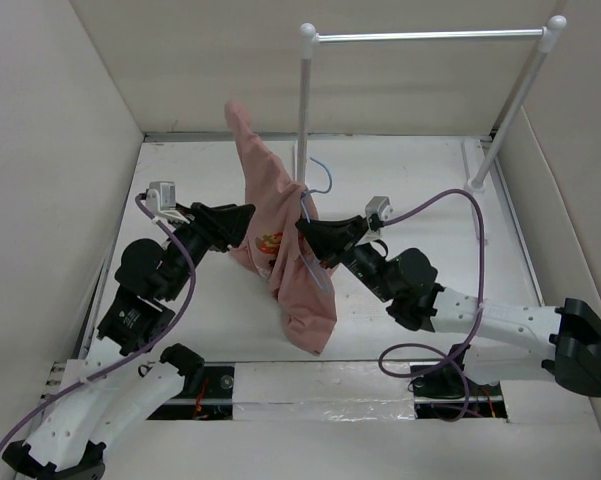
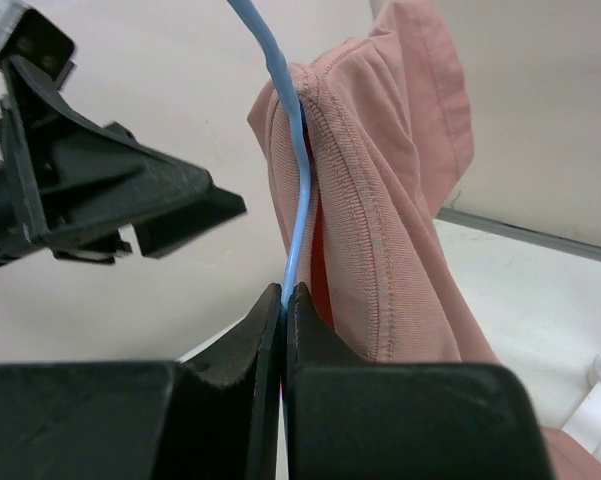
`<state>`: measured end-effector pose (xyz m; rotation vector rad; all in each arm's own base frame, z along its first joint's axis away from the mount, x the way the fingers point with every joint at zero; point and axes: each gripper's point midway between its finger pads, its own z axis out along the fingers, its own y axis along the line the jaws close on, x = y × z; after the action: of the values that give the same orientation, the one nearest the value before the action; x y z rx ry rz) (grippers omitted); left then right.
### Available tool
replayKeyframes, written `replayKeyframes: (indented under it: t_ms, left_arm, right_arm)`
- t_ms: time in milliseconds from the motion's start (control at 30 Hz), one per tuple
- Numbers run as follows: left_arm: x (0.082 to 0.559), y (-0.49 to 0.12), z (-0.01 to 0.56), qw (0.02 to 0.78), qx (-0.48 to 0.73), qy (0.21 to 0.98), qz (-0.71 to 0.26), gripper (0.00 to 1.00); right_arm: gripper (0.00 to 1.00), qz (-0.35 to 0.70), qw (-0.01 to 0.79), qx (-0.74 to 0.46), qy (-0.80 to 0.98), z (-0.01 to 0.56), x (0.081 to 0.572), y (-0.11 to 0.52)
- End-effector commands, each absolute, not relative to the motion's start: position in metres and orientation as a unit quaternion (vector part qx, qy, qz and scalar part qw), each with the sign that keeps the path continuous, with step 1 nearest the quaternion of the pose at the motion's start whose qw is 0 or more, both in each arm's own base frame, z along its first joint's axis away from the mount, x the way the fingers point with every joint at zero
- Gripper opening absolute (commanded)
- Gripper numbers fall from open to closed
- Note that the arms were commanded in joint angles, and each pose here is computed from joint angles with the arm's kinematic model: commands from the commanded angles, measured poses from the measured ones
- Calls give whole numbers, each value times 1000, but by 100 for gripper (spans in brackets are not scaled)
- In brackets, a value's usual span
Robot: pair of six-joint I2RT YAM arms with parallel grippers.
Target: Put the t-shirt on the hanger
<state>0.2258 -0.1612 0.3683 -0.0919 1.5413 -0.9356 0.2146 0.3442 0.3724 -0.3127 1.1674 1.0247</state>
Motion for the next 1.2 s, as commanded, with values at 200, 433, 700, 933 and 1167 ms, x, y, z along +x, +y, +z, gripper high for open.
replayKeyframes:
  t_ms: [200,433,700,933,1167]
  left_arm:
    - [241,-174,414,649,-45,613,-449,56]
    - [271,-203,393,624,-19,643,-444,49]
    - [262,-208,396,628,0,623,-466,32]
    - [253,-203,376,614,-4,637,-467,0]
    - [245,-189,371,606,-41,648,-459,33]
  right_arm:
    - [0,477,713,-114,500,379,207,335]
    - [0,473,708,-123,510,372,208,340]
    - [0,471,699,-129,523,363,213,352]
    - [0,458,689,-131,547,355,225,359]
    - [0,459,683,-131,553,350,232,359]
